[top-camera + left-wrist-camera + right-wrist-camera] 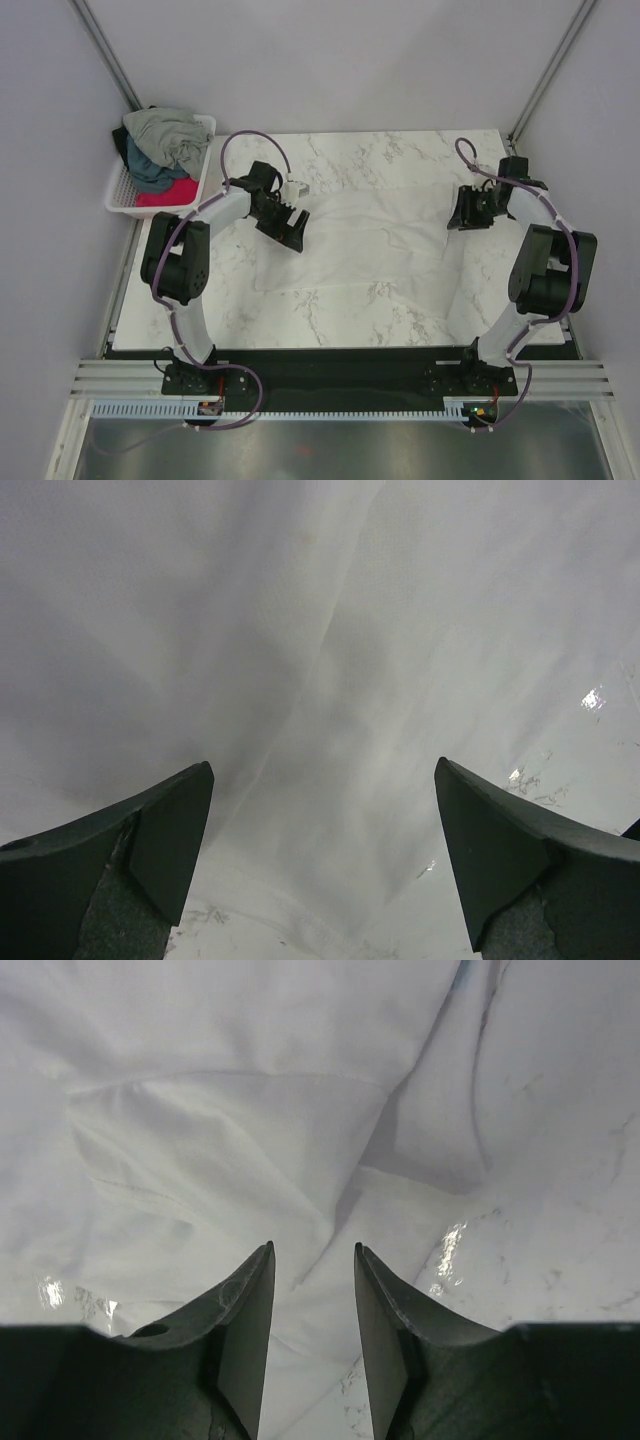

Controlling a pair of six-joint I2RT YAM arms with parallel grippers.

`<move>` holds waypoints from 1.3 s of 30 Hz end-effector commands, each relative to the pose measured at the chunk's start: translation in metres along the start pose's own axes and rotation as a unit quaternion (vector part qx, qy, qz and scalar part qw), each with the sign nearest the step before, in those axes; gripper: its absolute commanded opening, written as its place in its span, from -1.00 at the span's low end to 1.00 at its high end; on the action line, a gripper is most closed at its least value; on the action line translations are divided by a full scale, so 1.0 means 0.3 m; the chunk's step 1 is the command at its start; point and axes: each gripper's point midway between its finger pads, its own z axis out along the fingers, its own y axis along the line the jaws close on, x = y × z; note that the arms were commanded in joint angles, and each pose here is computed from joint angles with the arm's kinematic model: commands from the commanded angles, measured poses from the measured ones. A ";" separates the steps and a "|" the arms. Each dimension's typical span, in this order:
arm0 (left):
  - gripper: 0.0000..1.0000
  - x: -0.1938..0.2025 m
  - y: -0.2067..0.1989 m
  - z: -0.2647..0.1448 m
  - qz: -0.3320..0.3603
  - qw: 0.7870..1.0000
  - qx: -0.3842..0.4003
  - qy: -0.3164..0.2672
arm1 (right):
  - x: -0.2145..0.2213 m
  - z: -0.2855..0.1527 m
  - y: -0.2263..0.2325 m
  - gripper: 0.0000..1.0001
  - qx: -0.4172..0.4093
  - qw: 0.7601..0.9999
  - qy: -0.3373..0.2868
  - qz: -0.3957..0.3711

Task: Fold and stack the t-shirts
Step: Fold the tshirt

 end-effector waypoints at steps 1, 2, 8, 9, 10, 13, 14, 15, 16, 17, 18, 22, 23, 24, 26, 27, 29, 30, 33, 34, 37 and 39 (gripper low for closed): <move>0.99 -0.149 0.055 -0.083 0.011 0.997 -0.045 -0.060 | -0.209 -0.148 0.037 -0.08 0.023 0.991 -0.115 -0.065; 0.99 -0.156 0.088 -0.081 0.008 0.997 -0.059 -0.058 | -0.226 -0.148 0.043 -0.08 0.018 0.990 -0.124 -0.066; 0.99 -0.222 0.240 -0.095 -0.026 0.993 -0.086 -0.075 | -0.279 -0.048 0.023 -0.09 -0.011 0.993 -0.114 -0.025; 0.99 -0.213 0.257 -0.078 -0.032 0.993 -0.087 -0.069 | -0.278 -0.013 0.009 -0.08 -0.013 0.994 -0.107 -0.013; 0.99 -0.219 0.271 -0.075 -0.034 0.993 -0.092 -0.068 | -0.285 0.005 0.007 -0.09 -0.016 0.994 -0.106 -0.009; 0.99 -0.203 0.306 -0.048 -0.048 0.992 -0.102 -0.057 | -0.311 0.065 -0.003 -0.08 -0.018 0.995 -0.101 -0.011; 0.99 -0.199 0.314 -0.043 -0.050 0.992 -0.104 -0.054 | -0.335 0.069 0.003 -0.08 -0.020 0.994 -0.105 -0.016; 0.99 -0.195 0.324 -0.036 -0.055 0.992 -0.105 -0.052 | -0.331 0.097 0.001 -0.08 -0.024 0.995 -0.098 -0.012; 0.99 -0.194 0.334 -0.026 -0.057 0.991 -0.107 -0.049 | -0.346 0.104 0.005 -0.08 -0.025 0.995 -0.099 -0.017; 0.99 -0.192 0.338 -0.019 -0.056 0.992 -0.107 -0.047 | -0.353 0.112 0.005 -0.08 -0.024 0.995 -0.099 -0.021; 0.99 -0.199 0.340 -0.020 -0.056 0.992 -0.107 -0.047 | -0.345 0.135 -0.004 -0.08 -0.023 0.995 -0.092 -0.020; 0.99 -0.197 0.366 0.004 -0.062 0.991 -0.111 -0.037 | -0.348 0.173 -0.014 -0.08 -0.019 0.996 -0.085 -0.021; 0.99 -0.192 0.374 0.016 -0.063 0.991 -0.112 -0.033 | -0.347 0.177 -0.018 -0.08 -0.016 0.996 -0.083 -0.023; 0.99 -0.204 0.387 0.015 -0.061 0.991 -0.117 -0.036 | -0.337 0.193 -0.026 -0.08 -0.013 0.997 -0.077 -0.021; 0.99 -0.192 0.415 0.041 -0.063 0.990 -0.123 -0.025 | -0.323 0.211 -0.048 -0.08 -0.002 0.997 -0.070 -0.020; 0.99 -0.215 0.435 0.033 -0.062 0.989 -0.130 -0.032 | -0.314 0.224 -0.062 -0.08 0.003 0.998 -0.065 -0.019; 0.99 -0.204 0.463 0.062 -0.068 0.989 -0.131 -0.019 | -0.301 0.250 -0.098 -0.08 0.023 0.998 -0.055 -0.016; 0.99 -0.252 0.477 0.044 -0.062 0.988 -0.136 -0.033 | -0.300 0.257 -0.106 -0.08 0.028 0.998 -0.053 -0.017; 0.99 -0.294 0.506 0.049 -0.058 0.988 -0.140 -0.038 | -0.308 0.279 -0.140 -0.08 0.046 0.998 -0.051 -0.016; 0.99 -0.303 0.513 0.051 -0.056 0.988 -0.142 -0.039 | -0.311 0.287 -0.146 -0.08 0.049 0.997 -0.051 -0.016; 0.99 -0.334 0.547 0.056 -0.050 0.986 -0.154 -0.041 | -0.344 0.311 -0.180 -0.08 0.071 0.996 -0.053 -0.015; 0.99 -0.361 0.558 0.050 -0.048 0.985 -0.156 -0.048 | -0.380 0.327 -0.191 -0.08 0.077 0.995 -0.060 -0.022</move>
